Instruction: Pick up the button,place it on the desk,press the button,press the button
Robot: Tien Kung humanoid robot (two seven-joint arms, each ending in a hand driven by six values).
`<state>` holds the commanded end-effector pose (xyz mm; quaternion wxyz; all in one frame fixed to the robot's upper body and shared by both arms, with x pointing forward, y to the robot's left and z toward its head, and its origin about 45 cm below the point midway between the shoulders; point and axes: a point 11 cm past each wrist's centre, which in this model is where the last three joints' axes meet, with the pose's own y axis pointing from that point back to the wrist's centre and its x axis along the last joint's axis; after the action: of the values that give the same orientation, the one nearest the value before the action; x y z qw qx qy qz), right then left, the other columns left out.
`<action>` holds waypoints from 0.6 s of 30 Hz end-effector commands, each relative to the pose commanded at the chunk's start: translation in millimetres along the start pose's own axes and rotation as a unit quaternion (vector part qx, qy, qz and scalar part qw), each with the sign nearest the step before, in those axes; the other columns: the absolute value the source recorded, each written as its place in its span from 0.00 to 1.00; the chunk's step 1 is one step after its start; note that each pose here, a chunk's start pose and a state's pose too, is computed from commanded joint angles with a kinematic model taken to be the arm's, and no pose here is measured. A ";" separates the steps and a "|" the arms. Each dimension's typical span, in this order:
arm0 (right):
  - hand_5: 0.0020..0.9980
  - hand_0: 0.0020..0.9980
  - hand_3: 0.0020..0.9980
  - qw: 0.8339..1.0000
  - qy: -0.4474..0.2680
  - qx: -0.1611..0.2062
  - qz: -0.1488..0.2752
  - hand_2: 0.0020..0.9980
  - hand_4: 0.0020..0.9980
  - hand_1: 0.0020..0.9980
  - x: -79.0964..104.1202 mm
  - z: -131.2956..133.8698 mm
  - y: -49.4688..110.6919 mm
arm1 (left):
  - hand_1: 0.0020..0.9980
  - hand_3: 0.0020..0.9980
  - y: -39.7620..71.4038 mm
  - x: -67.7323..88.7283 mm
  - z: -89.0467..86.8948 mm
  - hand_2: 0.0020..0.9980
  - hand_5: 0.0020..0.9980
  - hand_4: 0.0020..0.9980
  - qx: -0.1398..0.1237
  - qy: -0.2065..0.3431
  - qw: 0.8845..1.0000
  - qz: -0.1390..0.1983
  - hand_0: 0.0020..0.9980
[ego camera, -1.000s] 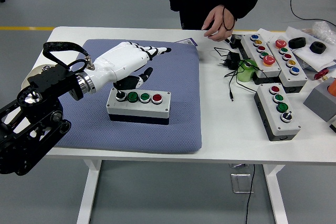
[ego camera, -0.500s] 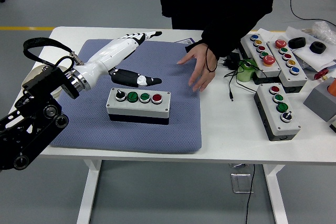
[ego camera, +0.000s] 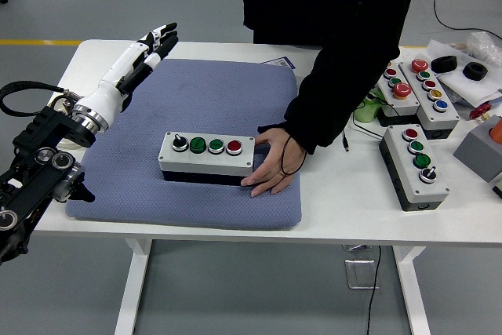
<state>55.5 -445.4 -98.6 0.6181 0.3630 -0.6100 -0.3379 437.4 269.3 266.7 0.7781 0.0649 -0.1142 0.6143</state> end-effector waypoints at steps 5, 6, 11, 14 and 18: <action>0.13 0.75 0.58 1.000 0.000 -0.001 -0.001 0.72 0.18 0.71 -0.7 1.3 0.0 | 0.94 1.00 6.8 23.9 -22.7 1.00 1.00 0.90 0.035 0.100 0.994 0.037 0.95; 0.13 0.75 0.58 1.000 0.000 -0.001 -0.001 0.72 0.18 0.71 -1.0 1.1 0.0 | 0.94 1.00 9.7 31.2 -28.8 1.00 1.00 0.90 0.045 0.119 0.991 0.046 0.95; 0.14 0.75 0.58 1.000 0.000 0.001 -0.001 0.72 0.18 0.71 -1.4 -1.3 0.4 | 0.93 0.98 20.8 58.2 -45.3 0.98 1.00 0.89 0.061 0.206 0.973 0.084 0.92; 0.14 0.75 0.58 1.000 0.000 0.002 -0.001 0.72 0.18 0.71 -1.5 -2.3 0.5 | 0.91 0.96 25.8 69.1 -49.8 0.96 1.00 0.89 0.062 0.217 0.969 0.100 0.91; 0.14 0.75 0.58 1.000 0.000 0.003 -0.001 0.72 0.18 0.71 -1.9 -3.1 0.7 | 0.91 0.96 31.7 81.4 -54.6 0.96 1.00 0.89 0.063 0.221 0.966 0.118 0.91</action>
<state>58.5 -443.4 -99.0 0.6166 0.3657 -0.6104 -0.3369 429.8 366.6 233.7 0.7001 -0.0380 0.0925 0.7071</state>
